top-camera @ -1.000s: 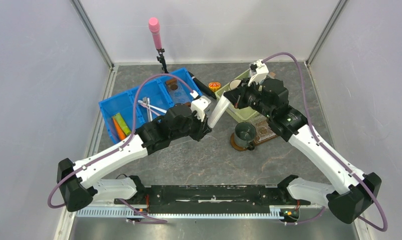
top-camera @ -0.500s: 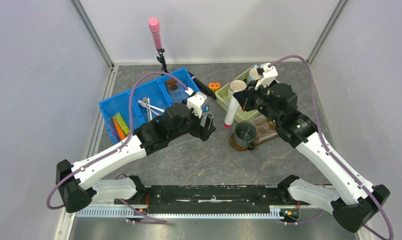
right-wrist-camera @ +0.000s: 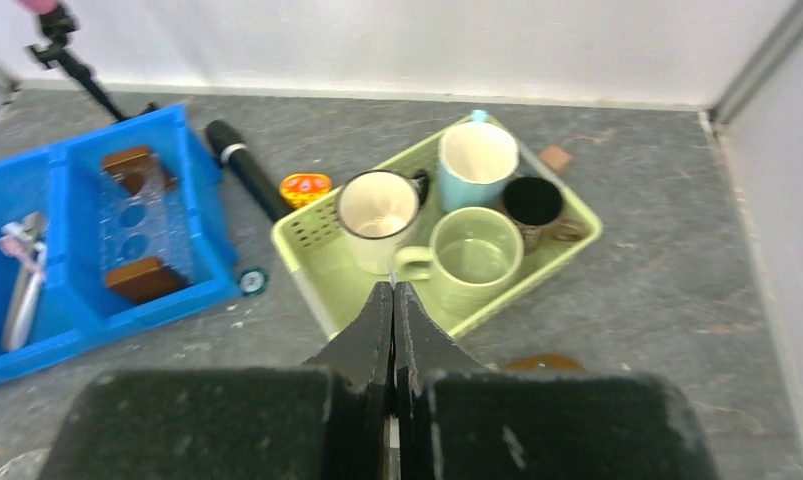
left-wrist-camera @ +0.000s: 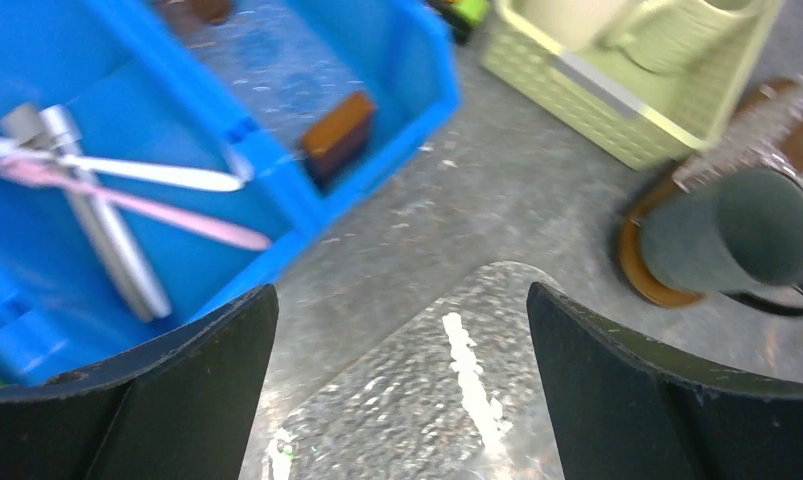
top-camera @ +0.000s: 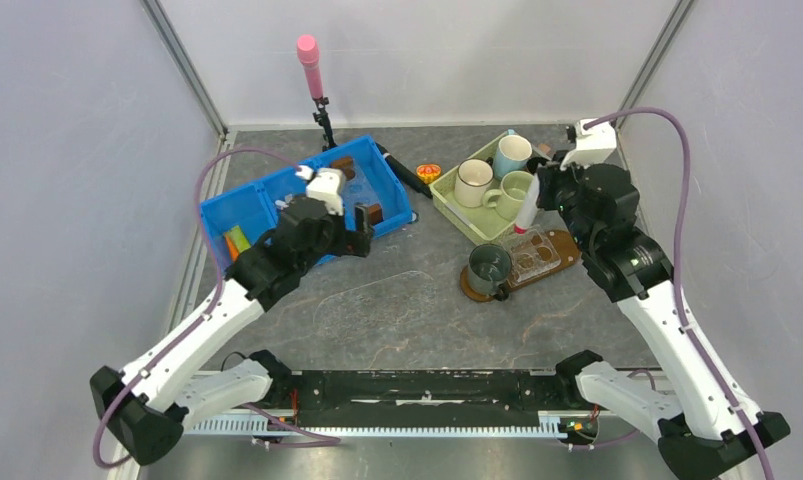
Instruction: Prepare toiletry sets of a toothbrush and toothpaste on the tray
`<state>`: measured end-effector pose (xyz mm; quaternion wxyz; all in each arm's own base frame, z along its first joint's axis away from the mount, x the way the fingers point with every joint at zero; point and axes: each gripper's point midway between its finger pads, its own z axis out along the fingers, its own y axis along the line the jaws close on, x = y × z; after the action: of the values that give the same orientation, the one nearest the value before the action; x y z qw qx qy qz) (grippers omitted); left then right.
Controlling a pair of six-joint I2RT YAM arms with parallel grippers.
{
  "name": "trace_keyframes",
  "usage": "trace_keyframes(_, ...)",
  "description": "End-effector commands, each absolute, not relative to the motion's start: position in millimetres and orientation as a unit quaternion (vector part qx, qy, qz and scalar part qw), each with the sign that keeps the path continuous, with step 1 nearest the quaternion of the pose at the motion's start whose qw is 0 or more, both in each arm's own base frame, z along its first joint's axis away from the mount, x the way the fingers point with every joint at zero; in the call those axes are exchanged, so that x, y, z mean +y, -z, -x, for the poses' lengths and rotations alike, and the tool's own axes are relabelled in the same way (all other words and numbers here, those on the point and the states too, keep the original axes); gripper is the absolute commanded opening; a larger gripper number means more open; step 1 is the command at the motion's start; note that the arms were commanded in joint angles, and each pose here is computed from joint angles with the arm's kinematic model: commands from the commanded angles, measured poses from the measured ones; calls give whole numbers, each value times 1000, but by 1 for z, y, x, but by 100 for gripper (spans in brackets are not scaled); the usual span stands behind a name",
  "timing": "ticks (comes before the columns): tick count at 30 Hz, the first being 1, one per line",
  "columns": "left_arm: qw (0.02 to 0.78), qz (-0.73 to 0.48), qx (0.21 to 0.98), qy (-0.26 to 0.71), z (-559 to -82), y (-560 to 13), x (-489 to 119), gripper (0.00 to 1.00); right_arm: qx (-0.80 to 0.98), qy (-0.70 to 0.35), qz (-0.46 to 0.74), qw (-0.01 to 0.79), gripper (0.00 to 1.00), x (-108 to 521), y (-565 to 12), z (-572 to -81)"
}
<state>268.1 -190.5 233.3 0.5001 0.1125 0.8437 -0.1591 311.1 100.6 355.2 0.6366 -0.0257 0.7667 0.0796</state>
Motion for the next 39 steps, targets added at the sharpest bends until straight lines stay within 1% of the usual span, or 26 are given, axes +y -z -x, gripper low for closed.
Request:
trace_keyframes(1,501,-28,854,139,-271,-230,-141,100,746,-14,-12,666,0,58,-376,-311)
trace_keyframes(6,515,18,852,87,-268,-219,-94,100,748,-5,-33,663,0,43,-355,-318)
trace_keyframes(11,530,33,846,43,-257,-198,-69,100,752,-16,-43,658,0,44,-332,-324)
trace_keyframes(17,566,35,823,46,-258,-209,-65,100,746,-21,-47,663,0,44,-309,-326)
trace_keyframes(23,556,26,830,48,-259,-204,-69,100,731,-24,-53,680,0,42,-299,-324)
trace_keyframes(35,557,22,829,43,-260,-202,-69,100,729,-19,-50,683,0,40,-288,-324)
trace_keyframes(39,558,22,828,44,-261,-203,-69,100,717,-20,-47,695,0,41,-291,-325)
